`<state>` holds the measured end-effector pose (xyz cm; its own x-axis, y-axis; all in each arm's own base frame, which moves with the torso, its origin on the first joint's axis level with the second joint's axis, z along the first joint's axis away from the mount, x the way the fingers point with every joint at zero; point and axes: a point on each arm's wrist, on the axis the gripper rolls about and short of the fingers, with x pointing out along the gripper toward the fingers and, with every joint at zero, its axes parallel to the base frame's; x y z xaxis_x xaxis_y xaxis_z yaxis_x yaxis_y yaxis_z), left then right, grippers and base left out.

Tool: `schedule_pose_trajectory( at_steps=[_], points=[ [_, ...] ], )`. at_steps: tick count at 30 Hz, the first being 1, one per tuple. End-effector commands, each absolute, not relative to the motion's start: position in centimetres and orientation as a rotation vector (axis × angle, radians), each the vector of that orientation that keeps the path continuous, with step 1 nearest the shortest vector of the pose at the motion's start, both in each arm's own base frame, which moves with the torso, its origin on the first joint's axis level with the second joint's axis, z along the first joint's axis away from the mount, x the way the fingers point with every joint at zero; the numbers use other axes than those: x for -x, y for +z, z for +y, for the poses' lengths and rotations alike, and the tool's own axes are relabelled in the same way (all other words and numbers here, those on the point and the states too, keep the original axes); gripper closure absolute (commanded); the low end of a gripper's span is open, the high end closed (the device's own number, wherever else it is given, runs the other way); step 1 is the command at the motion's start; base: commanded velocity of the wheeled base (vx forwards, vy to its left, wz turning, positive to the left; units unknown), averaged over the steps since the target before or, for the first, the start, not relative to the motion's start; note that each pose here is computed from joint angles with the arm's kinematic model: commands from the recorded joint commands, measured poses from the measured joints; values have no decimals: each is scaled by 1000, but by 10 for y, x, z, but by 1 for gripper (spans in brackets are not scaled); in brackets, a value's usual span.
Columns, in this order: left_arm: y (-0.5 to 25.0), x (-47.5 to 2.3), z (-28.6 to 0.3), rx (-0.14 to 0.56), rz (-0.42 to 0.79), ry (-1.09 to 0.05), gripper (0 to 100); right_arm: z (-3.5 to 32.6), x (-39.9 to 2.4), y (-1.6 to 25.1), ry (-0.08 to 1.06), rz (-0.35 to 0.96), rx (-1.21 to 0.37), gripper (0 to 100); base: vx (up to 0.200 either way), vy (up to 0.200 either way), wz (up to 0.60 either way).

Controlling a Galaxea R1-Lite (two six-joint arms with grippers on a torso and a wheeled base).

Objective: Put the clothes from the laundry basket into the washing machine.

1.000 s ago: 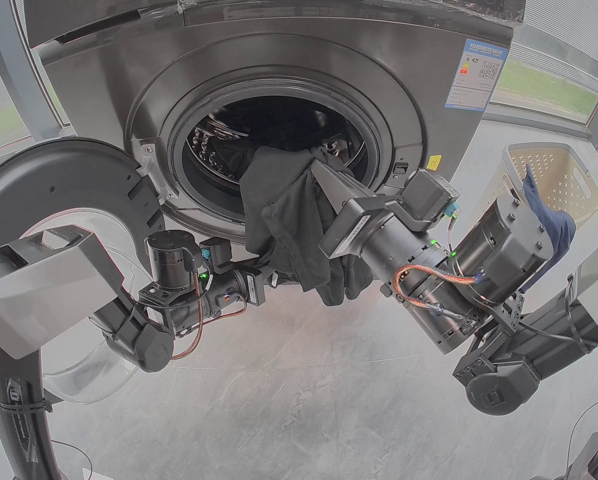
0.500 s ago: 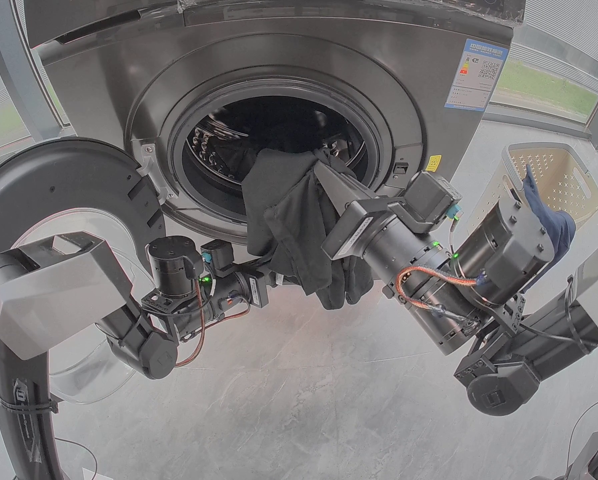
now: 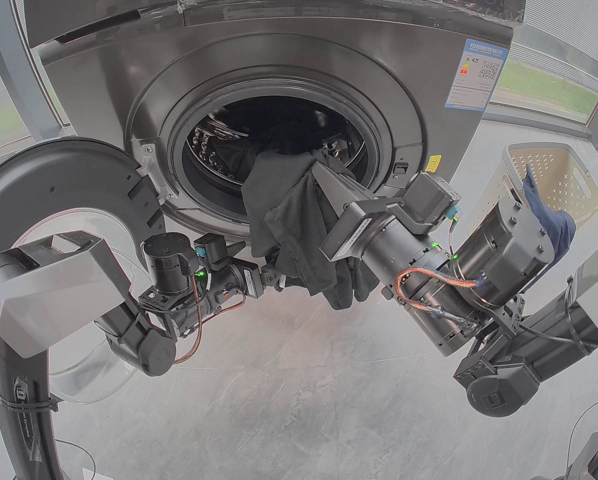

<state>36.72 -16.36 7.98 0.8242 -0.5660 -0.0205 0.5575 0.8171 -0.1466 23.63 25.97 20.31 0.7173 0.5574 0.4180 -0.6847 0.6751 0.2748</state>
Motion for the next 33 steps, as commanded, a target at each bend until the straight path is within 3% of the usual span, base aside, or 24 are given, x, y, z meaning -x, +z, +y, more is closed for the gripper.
schedule_pose_trajectory(
  at_steps=[1,15,16,26,33],
  points=[
    [81,-369,-165,139,54,-596,0,260,-236,203,712,-313,-434,100,0,0,0],
    [63,-373,-173,135,60,-627,0,262,-234,202,721,-308,-434,100,0,0,0],
    [63,-373,-173,135,55,-629,100,262,-234,203,721,-311,-436,100,0,0,0],
    [73,-375,-179,149,-3,-644,100,262,-233,200,719,-301,-431,100,0,0,0],
    [92,-343,-180,154,-54,-684,100,256,-241,196,692,-293,-418,100,0,0,0]
  ],
)
